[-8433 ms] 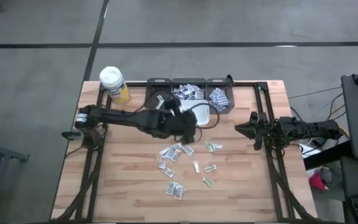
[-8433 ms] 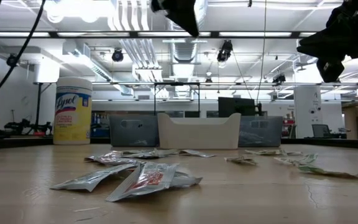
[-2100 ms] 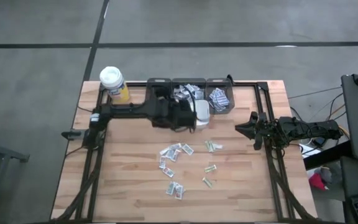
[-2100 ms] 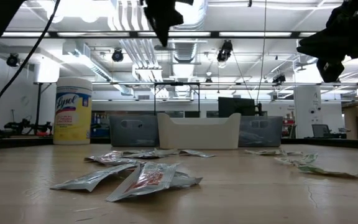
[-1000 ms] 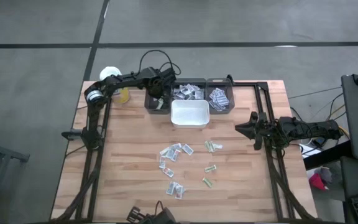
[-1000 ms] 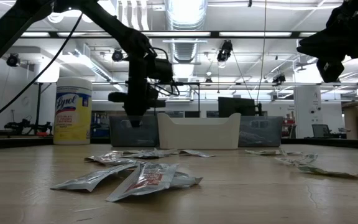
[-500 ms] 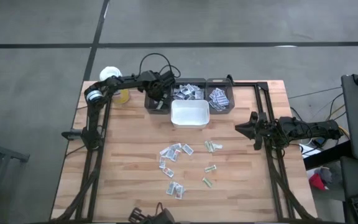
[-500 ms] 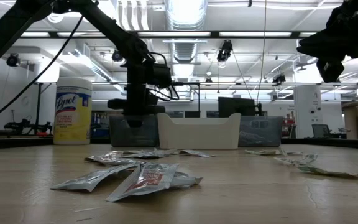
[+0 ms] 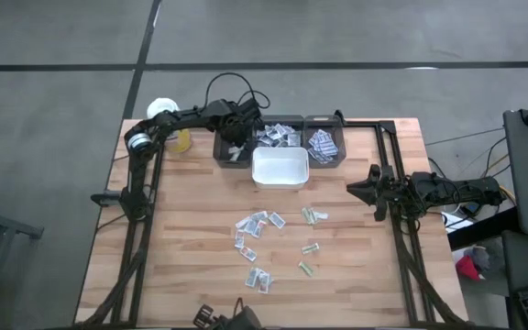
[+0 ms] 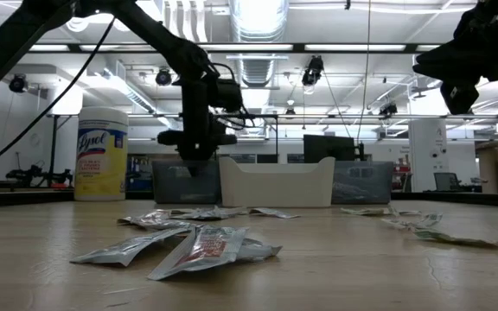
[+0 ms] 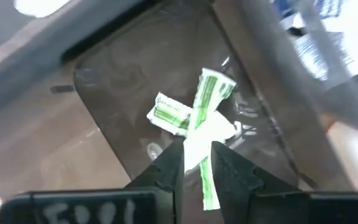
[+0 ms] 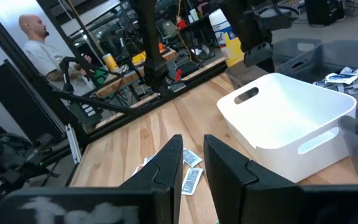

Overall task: Pick & Place First Aid Supplies
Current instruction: Put the green bandage pack into the left black bin

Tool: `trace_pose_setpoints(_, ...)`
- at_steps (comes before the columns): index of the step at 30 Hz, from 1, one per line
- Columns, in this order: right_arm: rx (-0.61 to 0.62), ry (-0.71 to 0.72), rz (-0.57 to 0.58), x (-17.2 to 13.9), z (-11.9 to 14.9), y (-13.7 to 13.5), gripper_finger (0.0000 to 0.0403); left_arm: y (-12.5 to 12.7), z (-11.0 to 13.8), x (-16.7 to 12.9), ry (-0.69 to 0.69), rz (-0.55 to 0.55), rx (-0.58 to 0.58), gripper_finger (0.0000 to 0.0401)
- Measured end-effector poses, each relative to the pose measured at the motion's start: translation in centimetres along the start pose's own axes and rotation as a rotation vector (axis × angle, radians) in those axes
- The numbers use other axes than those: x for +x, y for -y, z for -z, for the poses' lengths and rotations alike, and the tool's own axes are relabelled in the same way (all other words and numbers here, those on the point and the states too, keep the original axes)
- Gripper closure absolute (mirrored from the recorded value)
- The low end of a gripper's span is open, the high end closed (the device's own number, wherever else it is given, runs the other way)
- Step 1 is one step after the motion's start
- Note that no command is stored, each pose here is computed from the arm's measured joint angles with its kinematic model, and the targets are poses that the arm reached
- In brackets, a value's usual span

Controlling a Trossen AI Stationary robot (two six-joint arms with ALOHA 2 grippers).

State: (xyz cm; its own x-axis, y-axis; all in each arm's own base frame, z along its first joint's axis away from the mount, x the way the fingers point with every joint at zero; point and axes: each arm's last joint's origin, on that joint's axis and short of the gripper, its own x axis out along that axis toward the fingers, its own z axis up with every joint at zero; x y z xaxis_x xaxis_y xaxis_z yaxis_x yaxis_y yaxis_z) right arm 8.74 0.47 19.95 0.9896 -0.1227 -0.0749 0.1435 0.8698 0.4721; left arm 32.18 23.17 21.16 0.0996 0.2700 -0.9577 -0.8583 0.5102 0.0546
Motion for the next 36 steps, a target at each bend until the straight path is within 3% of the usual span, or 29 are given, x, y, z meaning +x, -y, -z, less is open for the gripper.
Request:
trace_pose_setpoints(5,0.0,0.0,0.0,0.0,0.0,0.0,0.0339,1.2,-0.5,-2.3,-0.011,0.064,0.031,0.0318)
trace_pose_setpoints(12,0.0,0.0,0.0,0.0,0.0,0.0,0.0339,6.1,-0.1,-6.9,0.054,0.236,0.195,0.0318)
trace_pose_setpoints(19,0.0,0.0,0.0,0.0,0.0,0.0,0.0339,12.6,3.3,-11.4,0.172,0.352,0.544,0.0318)
trace_pose_setpoints(23,0.0,0.0,0.0,0.0,0.0,0.0,0.0339,16.2,6.1,-12.7,0.271,0.405,0.78,0.0318)
trace_pose_setpoints(27,0.0,0.0,0.0,0.0,0.0,0.0,0.0339,18.9,8.6,-13.5,0.343,0.394,0.915,0.0318)
trace_pose_setpoints(31,0.0,0.0,0.0,0.0,0.0,0.0,0.0339,20.2,10.6,-13.3,0.308,0.361,0.91,0.0318)
trace_pose_setpoints(36,0.0,0.0,0.001,0.0,0.0,0.0,0.0339,19.6,12.9,-12.3,0.098,0.288,0.643,0.0318)
